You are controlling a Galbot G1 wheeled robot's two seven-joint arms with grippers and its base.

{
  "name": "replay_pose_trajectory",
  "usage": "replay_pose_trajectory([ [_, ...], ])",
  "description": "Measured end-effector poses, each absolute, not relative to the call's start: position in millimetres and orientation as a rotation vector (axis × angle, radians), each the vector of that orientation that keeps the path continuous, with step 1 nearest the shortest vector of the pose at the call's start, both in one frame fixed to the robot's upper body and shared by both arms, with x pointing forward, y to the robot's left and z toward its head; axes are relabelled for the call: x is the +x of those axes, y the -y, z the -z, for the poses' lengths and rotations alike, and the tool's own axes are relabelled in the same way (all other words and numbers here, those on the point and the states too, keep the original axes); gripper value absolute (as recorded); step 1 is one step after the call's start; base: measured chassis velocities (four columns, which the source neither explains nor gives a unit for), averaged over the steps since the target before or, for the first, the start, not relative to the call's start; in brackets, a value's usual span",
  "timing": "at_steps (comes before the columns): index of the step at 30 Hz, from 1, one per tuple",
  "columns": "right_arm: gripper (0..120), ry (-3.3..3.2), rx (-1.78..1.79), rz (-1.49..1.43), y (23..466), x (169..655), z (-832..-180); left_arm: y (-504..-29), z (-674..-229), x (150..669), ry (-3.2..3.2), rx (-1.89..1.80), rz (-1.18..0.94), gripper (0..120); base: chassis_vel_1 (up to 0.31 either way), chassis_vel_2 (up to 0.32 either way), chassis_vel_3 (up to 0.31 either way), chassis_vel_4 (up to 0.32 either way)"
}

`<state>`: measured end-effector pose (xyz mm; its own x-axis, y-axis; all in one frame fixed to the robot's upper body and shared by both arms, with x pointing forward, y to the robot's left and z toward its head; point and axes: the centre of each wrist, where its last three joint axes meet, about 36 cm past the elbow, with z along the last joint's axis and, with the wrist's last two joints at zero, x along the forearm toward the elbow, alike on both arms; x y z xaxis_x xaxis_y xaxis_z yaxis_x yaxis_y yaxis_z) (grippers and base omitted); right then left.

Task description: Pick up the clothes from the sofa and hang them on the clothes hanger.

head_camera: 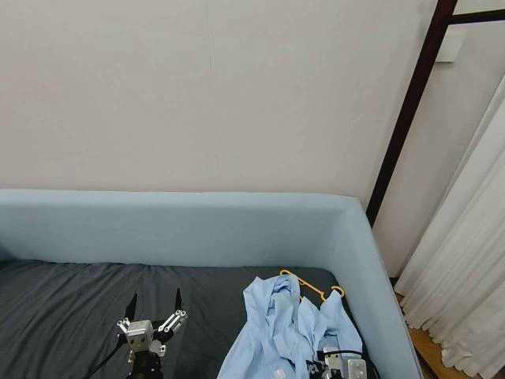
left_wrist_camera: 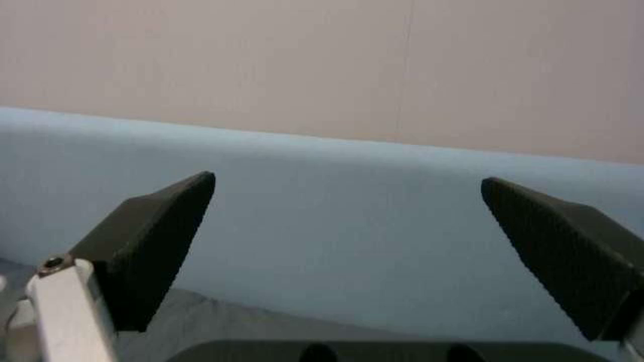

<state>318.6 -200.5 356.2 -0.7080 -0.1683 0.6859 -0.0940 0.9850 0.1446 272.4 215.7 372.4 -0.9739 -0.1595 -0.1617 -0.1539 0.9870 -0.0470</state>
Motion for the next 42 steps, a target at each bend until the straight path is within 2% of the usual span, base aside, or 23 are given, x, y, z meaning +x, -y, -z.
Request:
replay_pose_trajectory([
  [5, 0, 2.580, 0.294, 0.088, 214, 324, -368, -217, -371, 273, -2.969, -0.229, 0.045, 100, 0.000, 0.000, 0.000, 0.000],
  [11, 0, 2.801, 0.527, 0.074, 238, 346, -421, -225, -357, 279, -3.013, -0.195, 0.061, 100, 0.000, 0.000, 0.000, 0.000],
  [17, 0, 2.943, 0.866, -0.130, 275, 367, -464, -234, -345, 281, -3.044, -0.130, 0.047, 100, 0.000, 0.000, 0.000, 0.000],
  [21, 0, 3.001, 1.110, -0.371, 297, 387, -494, -237, -335, 283, -3.043, -0.062, 0.054, 100, 0.000, 0.000, 0.000, 0.000],
  [29, 0, 3.032, 1.169, -0.505, 307, 397, -512, -239, -327, 288, -3.033, 0.020, 0.101, 100, 0.000, 0.000, 0.000, 0.000],
  [31, 0, 3.047, 1.198, -0.671, 320, 406, -528, -245, -317, 295, -3.018, 0.105, 0.119, 100, 0.000, 0.000, 0.000, 0.000],
  [42, 0, 3.073, 1.224, -1.079, 356, 424, -560, -271, -291, 328, -2.974, 0.320, 0.247, 100, 0.000, 0.000, 0.000, 0.000],
])
